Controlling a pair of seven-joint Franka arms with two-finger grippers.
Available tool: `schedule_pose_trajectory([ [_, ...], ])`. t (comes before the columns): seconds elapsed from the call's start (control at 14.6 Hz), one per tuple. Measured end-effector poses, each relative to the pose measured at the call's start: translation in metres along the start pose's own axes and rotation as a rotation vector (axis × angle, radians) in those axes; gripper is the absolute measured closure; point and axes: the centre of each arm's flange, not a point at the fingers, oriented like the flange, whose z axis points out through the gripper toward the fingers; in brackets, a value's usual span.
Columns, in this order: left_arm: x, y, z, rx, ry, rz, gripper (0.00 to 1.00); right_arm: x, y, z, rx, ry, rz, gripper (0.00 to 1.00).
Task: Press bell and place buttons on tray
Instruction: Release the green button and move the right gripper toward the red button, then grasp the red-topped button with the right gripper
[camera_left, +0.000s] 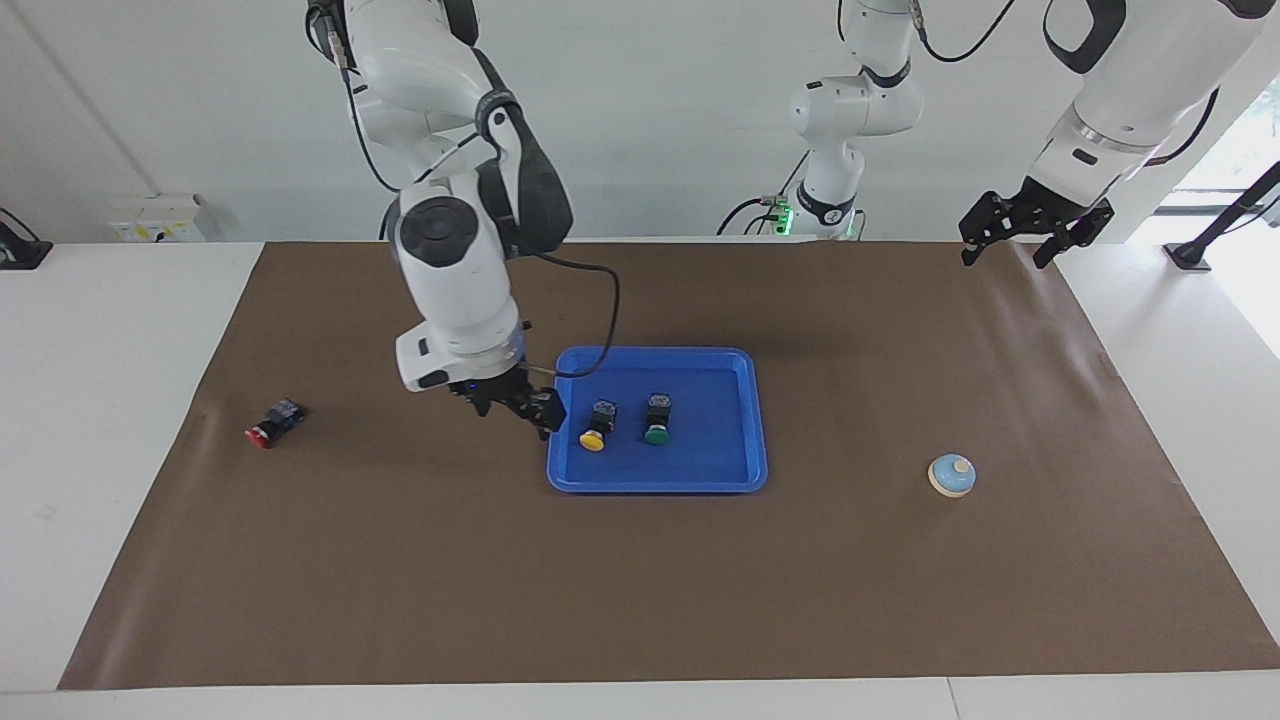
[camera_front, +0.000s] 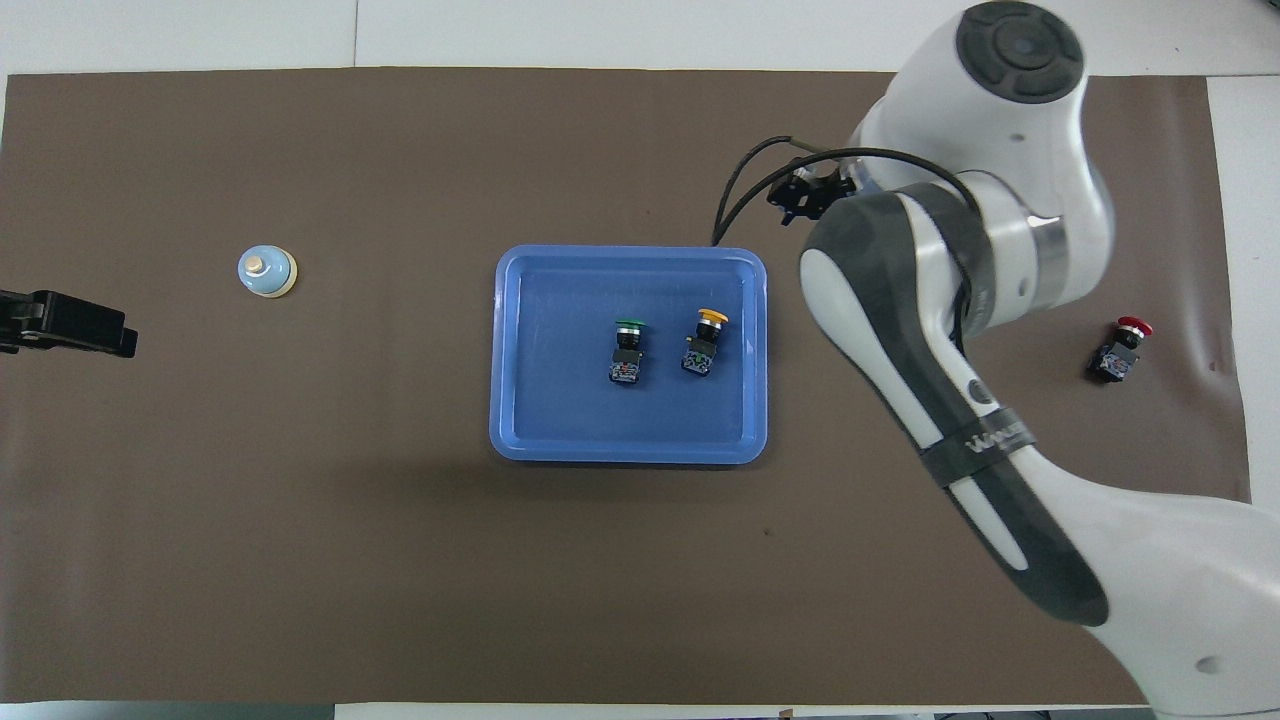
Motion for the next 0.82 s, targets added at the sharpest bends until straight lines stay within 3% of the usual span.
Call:
schedule_pose_trajectory([
  [0.34, 0.0, 0.0, 0.0, 0.0, 0.0, 0.0, 0.0, 0.066, 0.12, 0.011, -0.1, -0.014, -0.014, 0.0],
  [0.55, 0.0, 0.0, 0.0, 0.0, 0.0, 0.0, 0.0, 0.08, 0.181, 0.036, -0.148, -0.032, -0.029, 0.0],
  [0.82, 0.0, 0.0, 0.0, 0.0, 0.0, 0.0, 0.0, 0.08, 0.262, 0.08, -0.14, 0.011, -0.01, 0.0],
])
